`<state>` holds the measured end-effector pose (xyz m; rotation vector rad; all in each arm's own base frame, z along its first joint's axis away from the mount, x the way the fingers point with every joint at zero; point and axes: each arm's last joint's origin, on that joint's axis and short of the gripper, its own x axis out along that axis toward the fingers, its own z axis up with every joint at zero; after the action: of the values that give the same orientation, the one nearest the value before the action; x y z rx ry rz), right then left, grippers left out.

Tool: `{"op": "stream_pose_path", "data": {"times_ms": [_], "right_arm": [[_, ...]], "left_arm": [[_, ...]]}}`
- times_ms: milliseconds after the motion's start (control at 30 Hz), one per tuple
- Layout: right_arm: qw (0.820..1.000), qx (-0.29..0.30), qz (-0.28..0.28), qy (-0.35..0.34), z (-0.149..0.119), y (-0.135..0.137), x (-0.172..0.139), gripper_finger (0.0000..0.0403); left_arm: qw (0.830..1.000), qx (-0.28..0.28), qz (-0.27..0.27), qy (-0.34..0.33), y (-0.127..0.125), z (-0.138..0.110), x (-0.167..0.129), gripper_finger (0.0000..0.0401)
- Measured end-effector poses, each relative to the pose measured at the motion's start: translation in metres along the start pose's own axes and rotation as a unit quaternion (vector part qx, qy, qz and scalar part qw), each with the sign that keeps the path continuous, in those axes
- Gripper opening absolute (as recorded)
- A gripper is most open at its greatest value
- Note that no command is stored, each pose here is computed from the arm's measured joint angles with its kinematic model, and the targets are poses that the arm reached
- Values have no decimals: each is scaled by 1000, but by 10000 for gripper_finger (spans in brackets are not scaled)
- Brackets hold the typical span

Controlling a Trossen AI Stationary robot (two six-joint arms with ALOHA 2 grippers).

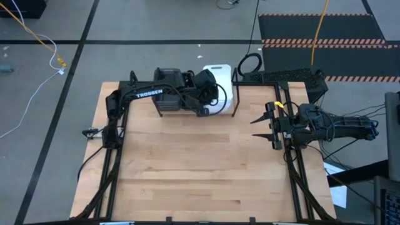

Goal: Stack baskets on shelf by color
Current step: Stack the white bin on top of the white bin

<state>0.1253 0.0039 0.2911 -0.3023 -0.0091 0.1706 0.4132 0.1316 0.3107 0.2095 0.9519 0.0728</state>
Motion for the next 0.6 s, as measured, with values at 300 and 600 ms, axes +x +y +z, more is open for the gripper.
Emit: {"op": "stream_pose_path", "data": {"times_ms": [300,600], "right_arm": [[1000,0,1,3,-1,0,0,208],[1000,1,1,4,-1,0,0,208]], "left_arm": [[999,0,-30,-10,-2,0,0,94],[1000,-8,5,2,4,-2,0,156]]}}
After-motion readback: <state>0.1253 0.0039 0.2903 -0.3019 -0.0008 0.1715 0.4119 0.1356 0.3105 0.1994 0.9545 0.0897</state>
